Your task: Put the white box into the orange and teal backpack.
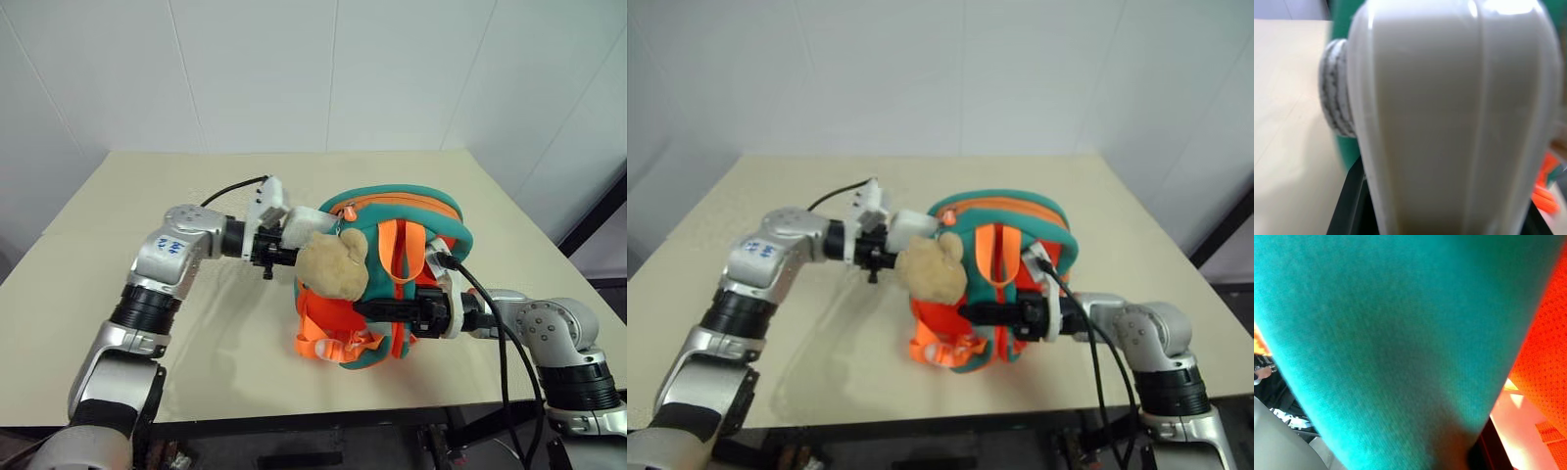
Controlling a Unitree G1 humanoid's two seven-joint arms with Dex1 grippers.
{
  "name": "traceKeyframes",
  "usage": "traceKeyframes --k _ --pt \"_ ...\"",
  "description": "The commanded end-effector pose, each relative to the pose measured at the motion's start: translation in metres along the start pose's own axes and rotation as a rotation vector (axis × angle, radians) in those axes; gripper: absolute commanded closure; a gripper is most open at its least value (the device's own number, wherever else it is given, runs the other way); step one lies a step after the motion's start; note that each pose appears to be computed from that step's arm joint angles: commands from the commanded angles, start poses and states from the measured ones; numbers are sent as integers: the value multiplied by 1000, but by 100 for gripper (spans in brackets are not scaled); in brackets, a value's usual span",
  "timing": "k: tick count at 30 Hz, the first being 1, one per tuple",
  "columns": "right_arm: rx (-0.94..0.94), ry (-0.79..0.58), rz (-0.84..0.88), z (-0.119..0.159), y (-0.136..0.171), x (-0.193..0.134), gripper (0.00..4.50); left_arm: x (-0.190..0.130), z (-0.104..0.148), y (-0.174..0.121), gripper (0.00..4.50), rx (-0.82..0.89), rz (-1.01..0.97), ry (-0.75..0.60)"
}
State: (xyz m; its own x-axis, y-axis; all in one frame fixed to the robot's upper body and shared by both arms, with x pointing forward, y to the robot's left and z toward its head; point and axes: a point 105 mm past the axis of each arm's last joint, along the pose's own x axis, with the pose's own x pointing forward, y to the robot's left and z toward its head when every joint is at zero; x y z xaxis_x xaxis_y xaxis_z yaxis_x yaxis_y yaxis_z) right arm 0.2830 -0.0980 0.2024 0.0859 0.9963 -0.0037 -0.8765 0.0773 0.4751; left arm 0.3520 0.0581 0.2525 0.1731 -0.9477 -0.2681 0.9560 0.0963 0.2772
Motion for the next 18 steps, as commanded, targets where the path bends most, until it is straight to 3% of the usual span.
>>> traceKeyframes --k 1,15,18 --pt "-32 -15 22 4 7 2 444 11 23 -5 313 106 -54 -26" --pt "-40 -47 16 0 9 7 444 38 11 -2 313 147 -79 16" --pt "-40 -51 17 -1 9 7 444 34 17 -4 214 149 -90 -23"
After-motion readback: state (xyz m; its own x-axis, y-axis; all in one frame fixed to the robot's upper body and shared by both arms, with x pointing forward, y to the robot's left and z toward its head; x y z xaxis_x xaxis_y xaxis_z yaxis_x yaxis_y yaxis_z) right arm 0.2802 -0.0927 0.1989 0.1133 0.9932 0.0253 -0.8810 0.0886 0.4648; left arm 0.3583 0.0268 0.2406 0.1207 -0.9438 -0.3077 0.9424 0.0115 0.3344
